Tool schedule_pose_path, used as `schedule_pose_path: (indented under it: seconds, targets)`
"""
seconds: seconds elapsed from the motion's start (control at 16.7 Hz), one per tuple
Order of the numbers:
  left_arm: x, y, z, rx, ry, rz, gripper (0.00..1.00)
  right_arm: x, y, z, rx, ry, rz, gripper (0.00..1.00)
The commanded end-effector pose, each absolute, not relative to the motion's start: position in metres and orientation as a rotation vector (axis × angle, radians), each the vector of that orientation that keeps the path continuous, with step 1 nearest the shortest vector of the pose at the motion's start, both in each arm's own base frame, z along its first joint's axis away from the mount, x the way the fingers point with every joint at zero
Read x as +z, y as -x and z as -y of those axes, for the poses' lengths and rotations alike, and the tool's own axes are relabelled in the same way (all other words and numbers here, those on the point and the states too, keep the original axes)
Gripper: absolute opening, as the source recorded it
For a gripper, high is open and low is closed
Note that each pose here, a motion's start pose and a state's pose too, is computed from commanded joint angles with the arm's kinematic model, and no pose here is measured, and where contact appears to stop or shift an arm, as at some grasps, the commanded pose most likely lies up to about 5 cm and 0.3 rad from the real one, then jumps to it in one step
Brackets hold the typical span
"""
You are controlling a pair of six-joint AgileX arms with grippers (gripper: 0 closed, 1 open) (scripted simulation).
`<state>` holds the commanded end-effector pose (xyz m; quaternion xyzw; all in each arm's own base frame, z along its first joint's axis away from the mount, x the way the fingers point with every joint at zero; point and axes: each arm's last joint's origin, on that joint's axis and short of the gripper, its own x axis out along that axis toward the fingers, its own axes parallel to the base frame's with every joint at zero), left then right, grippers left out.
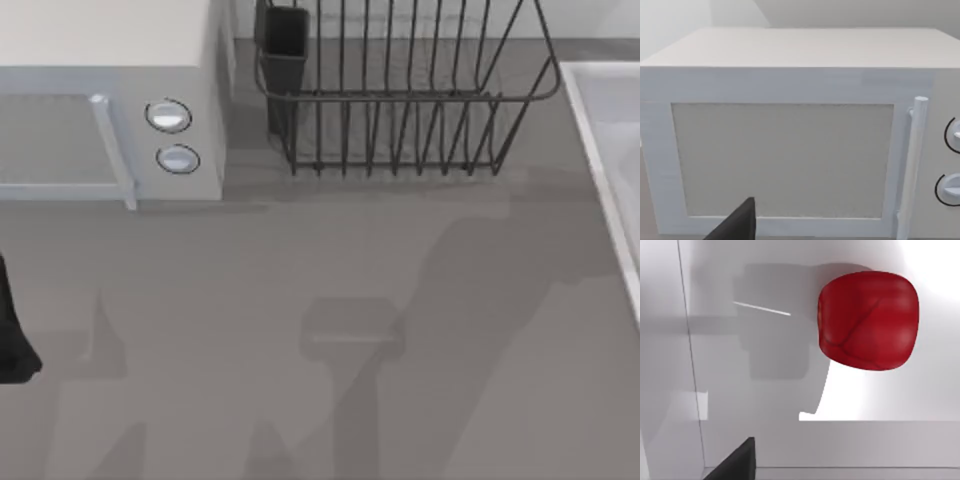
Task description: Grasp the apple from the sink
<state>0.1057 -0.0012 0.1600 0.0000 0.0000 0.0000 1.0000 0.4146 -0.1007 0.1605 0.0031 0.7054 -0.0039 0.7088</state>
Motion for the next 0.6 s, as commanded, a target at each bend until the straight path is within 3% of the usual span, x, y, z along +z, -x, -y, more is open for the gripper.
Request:
schedule_pose_path:
  seconds: [0.36, 0.6]
  targets:
    - [0.160, -0.106, 0.001, 0.000, 0.000, 0.000, 1.00, 0.158, -0.416, 0.099, -0.004, -0.004, -1.570, 1.00]
    - [0.160, -0.106, 0.001, 0.000, 0.000, 0.000, 1.00, 0.121, -0.421, 0.101, -0.004, -0.006, -1.575, 1.00]
